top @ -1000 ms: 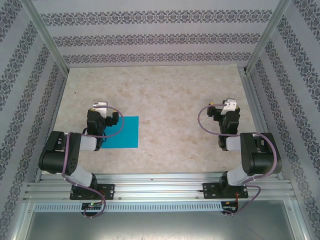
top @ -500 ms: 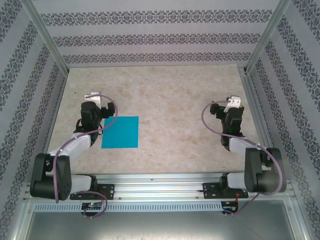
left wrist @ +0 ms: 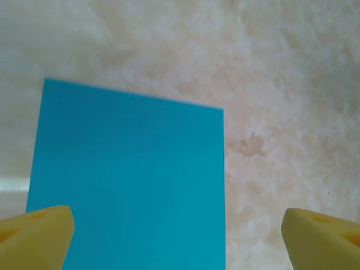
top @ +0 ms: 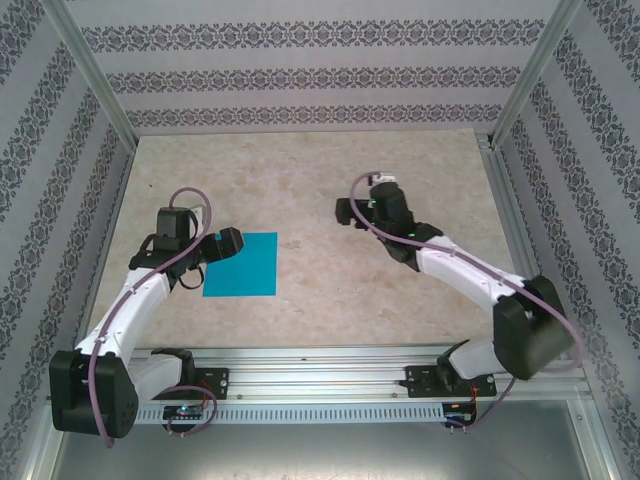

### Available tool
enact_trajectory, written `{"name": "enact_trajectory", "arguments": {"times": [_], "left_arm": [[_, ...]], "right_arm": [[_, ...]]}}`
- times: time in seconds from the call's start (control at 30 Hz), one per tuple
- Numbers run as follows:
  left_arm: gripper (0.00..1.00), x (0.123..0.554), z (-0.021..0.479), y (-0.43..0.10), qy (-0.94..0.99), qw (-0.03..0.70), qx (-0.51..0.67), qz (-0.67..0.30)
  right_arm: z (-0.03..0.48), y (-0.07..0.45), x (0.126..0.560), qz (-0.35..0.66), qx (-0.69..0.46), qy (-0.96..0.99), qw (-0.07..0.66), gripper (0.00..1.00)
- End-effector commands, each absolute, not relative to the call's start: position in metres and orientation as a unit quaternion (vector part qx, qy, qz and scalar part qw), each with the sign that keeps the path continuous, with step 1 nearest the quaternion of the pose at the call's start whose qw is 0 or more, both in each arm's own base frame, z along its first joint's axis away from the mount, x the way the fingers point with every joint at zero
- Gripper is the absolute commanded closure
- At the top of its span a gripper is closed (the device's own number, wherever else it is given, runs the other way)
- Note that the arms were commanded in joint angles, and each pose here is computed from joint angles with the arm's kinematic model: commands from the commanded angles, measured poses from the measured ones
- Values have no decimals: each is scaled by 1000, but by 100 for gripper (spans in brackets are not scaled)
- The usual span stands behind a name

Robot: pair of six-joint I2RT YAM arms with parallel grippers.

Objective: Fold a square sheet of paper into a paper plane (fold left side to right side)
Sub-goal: Pick up a square sheet of paper from the middle-left of the table.

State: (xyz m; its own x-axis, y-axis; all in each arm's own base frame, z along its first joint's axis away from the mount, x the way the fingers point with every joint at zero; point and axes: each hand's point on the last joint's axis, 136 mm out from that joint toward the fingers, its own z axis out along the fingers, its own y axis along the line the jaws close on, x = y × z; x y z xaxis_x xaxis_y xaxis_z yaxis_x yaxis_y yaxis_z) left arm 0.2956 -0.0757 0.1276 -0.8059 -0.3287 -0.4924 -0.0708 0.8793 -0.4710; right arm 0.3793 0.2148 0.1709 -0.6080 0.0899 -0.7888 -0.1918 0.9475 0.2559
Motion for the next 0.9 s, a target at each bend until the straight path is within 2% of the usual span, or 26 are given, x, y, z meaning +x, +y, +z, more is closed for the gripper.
{"name": "enact_trajectory", "arguments": {"times": [0.0,0.17,0.37,0.63,0.87], "left_arm": [[8,267,104,-79,934,223,-144,-238],[14,254,71,-81,944,174,-151,-235],[20,261,50,-75,942,174,-180,-222],[25,259,35,-71,947,166,-184,-206],[29,257,26,-72,948,157,-182,-207]], "right_arm": [[151,267,371,159,-31,908,387,2],[121,337,373,162,-58,927,334,2],[90,393,386,148,-76,939,300,2],[49,425,395,125,-94,952,262,2],[28,450,373,131,-118,956,235,2]]}}
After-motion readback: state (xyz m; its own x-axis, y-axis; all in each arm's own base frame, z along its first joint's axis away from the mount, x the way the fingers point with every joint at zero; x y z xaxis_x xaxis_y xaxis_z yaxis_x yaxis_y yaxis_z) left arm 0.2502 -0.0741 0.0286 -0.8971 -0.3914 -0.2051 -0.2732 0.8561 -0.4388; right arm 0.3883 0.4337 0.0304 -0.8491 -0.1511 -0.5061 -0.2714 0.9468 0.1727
